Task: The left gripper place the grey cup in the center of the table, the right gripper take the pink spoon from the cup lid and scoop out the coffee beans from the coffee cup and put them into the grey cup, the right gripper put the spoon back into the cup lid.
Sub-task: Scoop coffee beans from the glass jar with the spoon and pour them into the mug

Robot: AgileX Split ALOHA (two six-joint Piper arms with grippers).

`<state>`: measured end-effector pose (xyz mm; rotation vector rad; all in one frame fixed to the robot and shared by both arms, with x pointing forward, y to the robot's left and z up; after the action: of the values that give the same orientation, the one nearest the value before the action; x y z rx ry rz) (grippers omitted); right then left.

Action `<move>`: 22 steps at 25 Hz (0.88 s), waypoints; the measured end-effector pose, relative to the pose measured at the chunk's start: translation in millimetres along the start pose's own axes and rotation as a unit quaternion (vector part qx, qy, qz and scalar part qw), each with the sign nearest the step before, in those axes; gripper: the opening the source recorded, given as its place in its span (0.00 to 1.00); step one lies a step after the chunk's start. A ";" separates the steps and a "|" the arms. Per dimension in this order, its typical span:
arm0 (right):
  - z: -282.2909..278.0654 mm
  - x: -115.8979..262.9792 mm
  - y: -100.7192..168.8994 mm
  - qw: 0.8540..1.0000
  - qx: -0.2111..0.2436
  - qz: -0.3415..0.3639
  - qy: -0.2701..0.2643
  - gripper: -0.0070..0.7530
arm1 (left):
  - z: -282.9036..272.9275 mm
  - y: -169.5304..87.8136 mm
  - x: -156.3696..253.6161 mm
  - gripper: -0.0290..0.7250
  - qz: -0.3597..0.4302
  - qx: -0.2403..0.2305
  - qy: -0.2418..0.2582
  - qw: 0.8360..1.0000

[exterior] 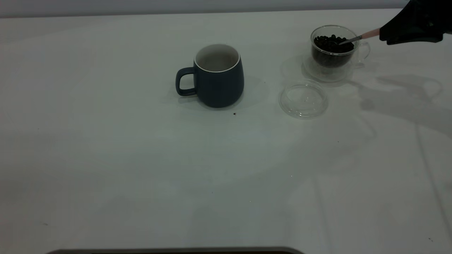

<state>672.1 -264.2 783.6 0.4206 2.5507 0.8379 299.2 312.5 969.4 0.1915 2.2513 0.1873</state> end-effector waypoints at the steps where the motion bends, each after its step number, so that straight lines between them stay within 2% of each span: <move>1: 0.9 0.2 -0.1 1.000 -0.002 0.006 0.000 0.16 | 0.0 0.0 0.0 0.79 0.000 0.000 0.000 1.000; 12: -11.4 -5.5 -7.7 0.997 -0.053 0.063 0.000 0.16 | 0.0 0.0 0.0 0.79 -0.001 0.000 0.000 1.000; 22: 5.7 5.2 -16.6 0.990 -0.084 0.116 0.015 0.16 | 0.0 0.0 0.0 0.79 -0.001 0.000 0.000 1.000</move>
<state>667.9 -272.2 767.7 0.6648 2.4647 1.1400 299.2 312.5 969.4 0.1891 2.2514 0.1862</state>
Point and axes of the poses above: a point on each arm's last joint axis where the gripper is mounted, z pointing out along that axis toward the gripper, y along the wrist's bending axis when the last joint is at zero, x = y × z, the point moved 10 cm from there along z, pointing out along that axis toward the gripper, and after that the axes turned 14 degrees about z, right-handed, at the moved point
